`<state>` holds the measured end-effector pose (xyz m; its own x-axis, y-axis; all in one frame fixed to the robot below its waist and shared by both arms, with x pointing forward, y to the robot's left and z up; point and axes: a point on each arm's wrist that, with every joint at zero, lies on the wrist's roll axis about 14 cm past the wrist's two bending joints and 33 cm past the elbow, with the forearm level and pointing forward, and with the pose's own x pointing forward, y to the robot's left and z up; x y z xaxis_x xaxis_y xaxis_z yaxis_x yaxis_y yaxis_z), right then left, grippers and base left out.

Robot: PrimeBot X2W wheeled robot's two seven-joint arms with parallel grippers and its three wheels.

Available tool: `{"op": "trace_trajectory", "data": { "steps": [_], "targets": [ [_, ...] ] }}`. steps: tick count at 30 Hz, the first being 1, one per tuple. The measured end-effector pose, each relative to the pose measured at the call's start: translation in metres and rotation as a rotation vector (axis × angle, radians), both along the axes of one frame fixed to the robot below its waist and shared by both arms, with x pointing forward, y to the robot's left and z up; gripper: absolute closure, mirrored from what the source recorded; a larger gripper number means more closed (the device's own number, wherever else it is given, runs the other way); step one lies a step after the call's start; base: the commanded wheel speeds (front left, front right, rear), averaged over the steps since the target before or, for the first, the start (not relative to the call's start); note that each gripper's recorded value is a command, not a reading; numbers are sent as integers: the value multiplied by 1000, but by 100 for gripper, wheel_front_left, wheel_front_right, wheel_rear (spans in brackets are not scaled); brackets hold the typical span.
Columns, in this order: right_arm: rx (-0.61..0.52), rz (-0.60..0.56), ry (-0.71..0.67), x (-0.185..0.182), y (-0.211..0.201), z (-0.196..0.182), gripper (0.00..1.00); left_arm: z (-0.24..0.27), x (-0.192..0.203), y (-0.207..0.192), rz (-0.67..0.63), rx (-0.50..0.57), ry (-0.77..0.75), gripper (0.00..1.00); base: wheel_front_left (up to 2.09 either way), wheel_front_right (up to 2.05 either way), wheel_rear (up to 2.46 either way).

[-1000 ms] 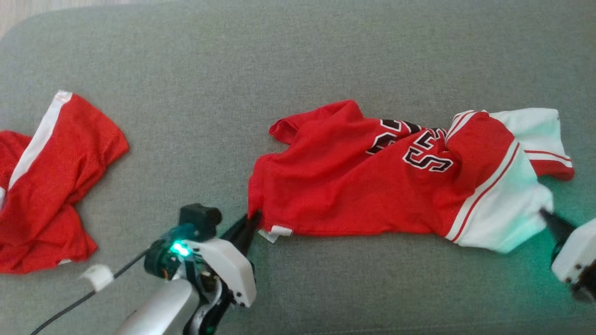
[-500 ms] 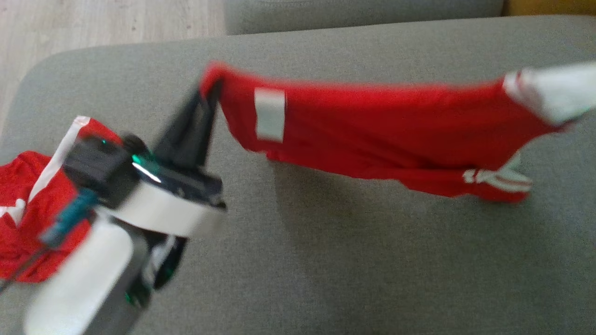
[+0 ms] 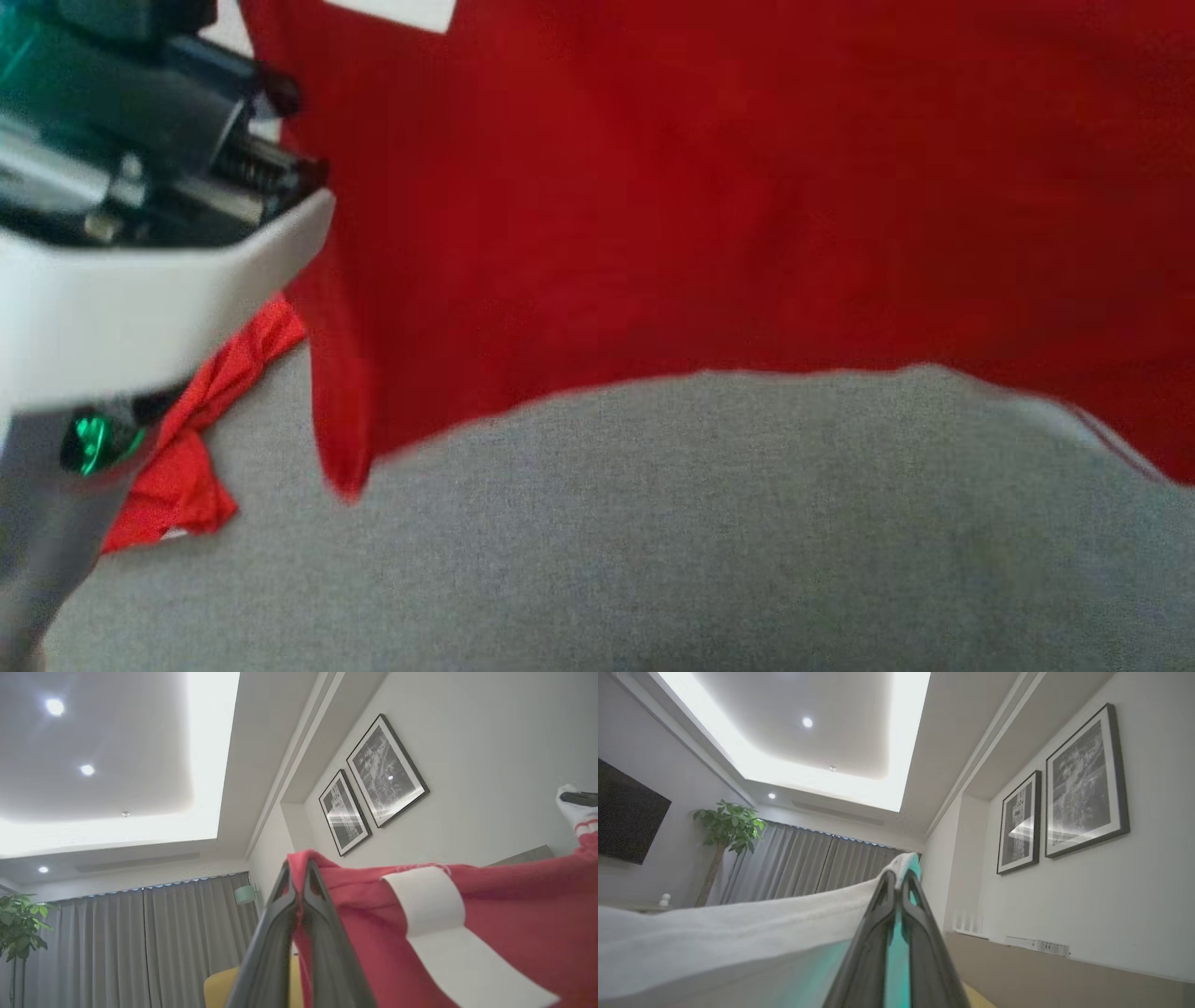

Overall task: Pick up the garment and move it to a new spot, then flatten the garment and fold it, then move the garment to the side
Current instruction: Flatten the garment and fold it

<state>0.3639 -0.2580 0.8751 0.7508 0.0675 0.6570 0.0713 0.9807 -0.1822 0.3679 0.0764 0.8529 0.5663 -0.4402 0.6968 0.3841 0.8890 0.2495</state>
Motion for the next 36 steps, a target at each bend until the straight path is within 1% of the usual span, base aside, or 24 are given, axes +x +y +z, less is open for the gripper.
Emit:
{"op": "trace_trajectory", "data": {
  "steps": [2, 5, 8, 12, 14, 16, 19, 21, 23, 24, 26, 29, 30, 32, 34, 35, 36],
  "targets": [
    [12, 24, 44, 15, 2, -5, 100, -4, 10, 0, -4, -9, 40, 100, 0, 0, 0],
    [42, 54, 140, 46, 2, -22, 100, -23, 39, 1, -1, -13, 140, 100, 0, 0, 0],
    [84, 75, 250, 83, 1, -46, 100, -49, 73, 0, -2, -35, 256, 100, 0, 0, 0],
    [148, 138, 345, 129, 14, -72, 100, -91, 127, 5, 22, -84, 421, 100, 0, 0, 0],
    [169, 179, 364, 147, 28, -76, 100, -105, 151, 10, 35, -130, 465, 100, 0, 0, 0],
    [188, 215, 355, 160, 40, -70, 100, -107, 169, 14, 27, -205, 481, 100, 0, 0, 0],
    [214, 247, 279, 172, 51, -45, 100, -95, 192, 25, -1, -353, 480, 100, 0, 0, 0],
    [228, 265, 247, 179, 58, -32, 100, -89, 206, 31, 4, -408, 478, 100, 0, 0, 0],
    [237, 274, 267, 189, 65, -36, 100, -95, 219, 40, 25, -462, 502, 100, 0, 0, 0],
    [247, 276, 299, 195, 69, -46, 100, -106, 226, 44, 43, -485, 534, 100, 0, 0, 0],
    [264, 274, 420, 210, 78, -88, 100, -147, 238, 50, 84, -528, 651, 100, 0, 0, 0],
    [318, 258, 628, 223, 84, -171, 100, -241, 241, 51, 162, -552, 887, 100, 0, 0, 0],
    [318, 258, 628, 223, 84, -171, 100, -241, 241, 51, 162, -552, 887, 100, 0, 0, 0],
    [362, 231, 782, 221, 83, -238, 100, -308, 229, 44, 197, -543, 1054, 100, 0, 0, 0],
    [422, 200, 934, 211, 80, -307, 100, -366, 210, 37, 225, -533, 1199, 100, 0, 0, 0],
    [472, 166, 1070, 195, 77, -367, 100, -407, 193, 33, 251, -520, 1303, 100, 0, 0, 0],
    [488, 154, 1124, 186, 78, -391, 100, -421, 186, 33, 260, -517, 1338, 100, 0, 0, 0]
  ]
}}
